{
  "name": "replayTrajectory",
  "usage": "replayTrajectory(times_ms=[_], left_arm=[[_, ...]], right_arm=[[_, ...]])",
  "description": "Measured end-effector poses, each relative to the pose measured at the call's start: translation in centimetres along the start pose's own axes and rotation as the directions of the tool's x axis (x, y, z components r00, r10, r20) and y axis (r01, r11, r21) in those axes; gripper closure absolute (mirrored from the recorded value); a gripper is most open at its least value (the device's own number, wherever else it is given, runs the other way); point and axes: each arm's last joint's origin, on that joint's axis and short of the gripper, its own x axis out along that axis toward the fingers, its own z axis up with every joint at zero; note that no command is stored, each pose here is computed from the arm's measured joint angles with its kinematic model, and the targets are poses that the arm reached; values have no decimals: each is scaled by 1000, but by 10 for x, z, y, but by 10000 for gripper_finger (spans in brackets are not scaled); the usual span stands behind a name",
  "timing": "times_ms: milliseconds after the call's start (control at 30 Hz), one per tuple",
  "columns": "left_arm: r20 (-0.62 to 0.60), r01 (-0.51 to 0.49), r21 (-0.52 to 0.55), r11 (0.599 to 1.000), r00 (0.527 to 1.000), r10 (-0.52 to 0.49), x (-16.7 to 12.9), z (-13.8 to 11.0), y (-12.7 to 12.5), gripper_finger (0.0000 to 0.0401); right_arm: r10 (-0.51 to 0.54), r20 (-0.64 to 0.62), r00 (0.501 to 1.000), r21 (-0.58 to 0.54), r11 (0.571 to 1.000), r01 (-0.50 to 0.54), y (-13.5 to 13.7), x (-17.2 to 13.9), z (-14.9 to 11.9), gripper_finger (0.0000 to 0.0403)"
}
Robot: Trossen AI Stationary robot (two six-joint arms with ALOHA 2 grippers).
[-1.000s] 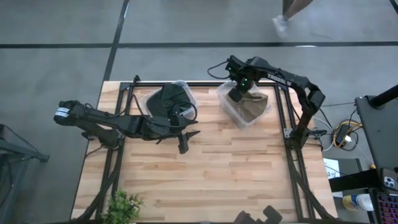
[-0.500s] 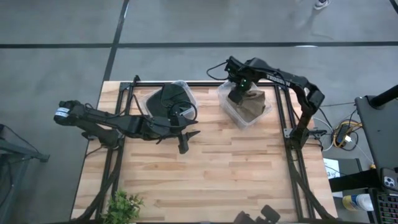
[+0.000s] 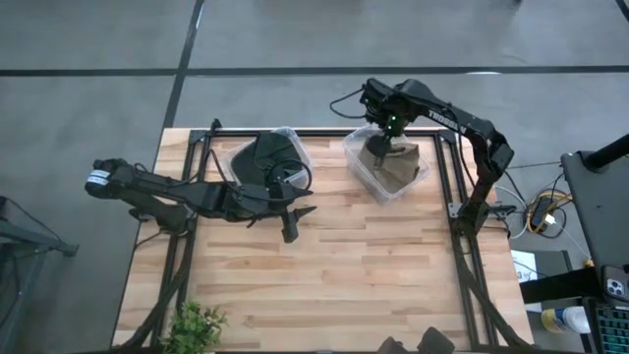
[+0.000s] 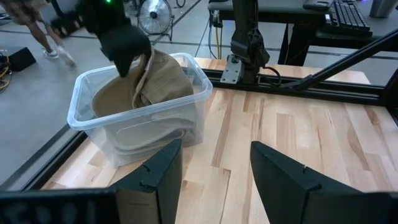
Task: Pick & Place hat
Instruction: Return to Home Position
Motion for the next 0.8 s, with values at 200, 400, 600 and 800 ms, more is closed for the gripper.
replayTrajectory(times_ms=[200, 400, 600, 800], left_arm=[[-4, -3, -1, 1000, 1000, 3, 0, 0, 0, 220], [-79, -16, -6, 1000, 997, 16, 0, -9, 1, 220], [-79, -16, 4, 1000, 997, 16, 0, -9, 2, 228], [-72, 2, 23, 1000, 997, 0, 0, -8, 1, 312]], right_arm=[[34, 88, 996, 56, 998, -39, -4, -36, 0, 125], [235, 203, 950, -53, 972, -229, 8, -61, -16, 210], [301, 294, 907, -185, 949, -255, 29, -82, -53, 373], [444, 478, 758, -329, 891, -314, 55, -97, -96, 393]])
